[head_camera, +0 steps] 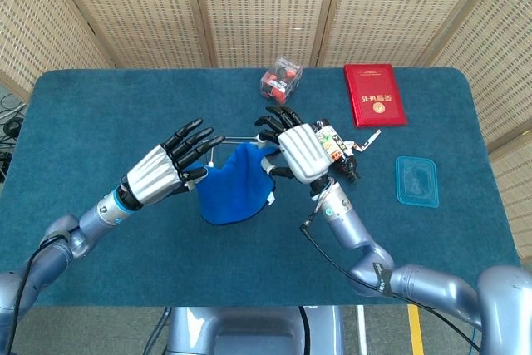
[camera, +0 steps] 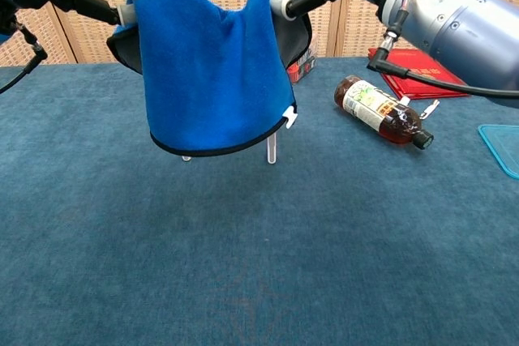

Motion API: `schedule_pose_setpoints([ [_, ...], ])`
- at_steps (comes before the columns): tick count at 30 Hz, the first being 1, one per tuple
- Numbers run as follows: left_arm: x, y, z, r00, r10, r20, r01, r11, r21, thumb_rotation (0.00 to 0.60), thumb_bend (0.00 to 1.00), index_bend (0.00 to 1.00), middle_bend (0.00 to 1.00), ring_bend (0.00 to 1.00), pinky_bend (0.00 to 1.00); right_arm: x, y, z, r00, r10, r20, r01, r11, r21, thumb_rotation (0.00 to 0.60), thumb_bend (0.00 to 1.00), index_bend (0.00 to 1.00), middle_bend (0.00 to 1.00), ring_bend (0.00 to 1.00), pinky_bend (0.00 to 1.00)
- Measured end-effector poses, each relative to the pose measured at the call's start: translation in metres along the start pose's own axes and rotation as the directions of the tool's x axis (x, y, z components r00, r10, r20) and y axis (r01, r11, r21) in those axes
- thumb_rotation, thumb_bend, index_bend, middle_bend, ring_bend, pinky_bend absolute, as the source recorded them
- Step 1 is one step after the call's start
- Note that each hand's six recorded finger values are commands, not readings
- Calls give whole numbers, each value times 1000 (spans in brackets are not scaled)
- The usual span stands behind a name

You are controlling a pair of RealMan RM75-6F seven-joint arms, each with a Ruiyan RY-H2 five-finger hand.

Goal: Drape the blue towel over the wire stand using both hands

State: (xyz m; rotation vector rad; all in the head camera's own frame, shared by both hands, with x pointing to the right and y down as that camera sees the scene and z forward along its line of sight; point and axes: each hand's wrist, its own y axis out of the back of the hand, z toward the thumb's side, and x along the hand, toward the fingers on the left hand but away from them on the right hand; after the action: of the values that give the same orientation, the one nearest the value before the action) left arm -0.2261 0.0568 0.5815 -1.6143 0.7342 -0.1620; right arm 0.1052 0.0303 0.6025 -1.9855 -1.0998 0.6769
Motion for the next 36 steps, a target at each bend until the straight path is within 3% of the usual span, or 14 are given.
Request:
schedule_pose_setpoints([
  [27, 11, -9, -37, 994, -33, -102, 33, 999, 2, 600, 397, 739, 0, 0, 0, -14, -1, -48, 990, -17, 141, 15, 1000, 17, 600, 488, 600, 319, 157, 140],
  [36, 32, 0, -47, 997, -7, -83, 9, 1000, 22, 600, 397, 739, 0, 0, 0, -31, 12, -44, 989, -51, 139, 50, 999, 16, 600, 490, 600, 319, 157, 140],
])
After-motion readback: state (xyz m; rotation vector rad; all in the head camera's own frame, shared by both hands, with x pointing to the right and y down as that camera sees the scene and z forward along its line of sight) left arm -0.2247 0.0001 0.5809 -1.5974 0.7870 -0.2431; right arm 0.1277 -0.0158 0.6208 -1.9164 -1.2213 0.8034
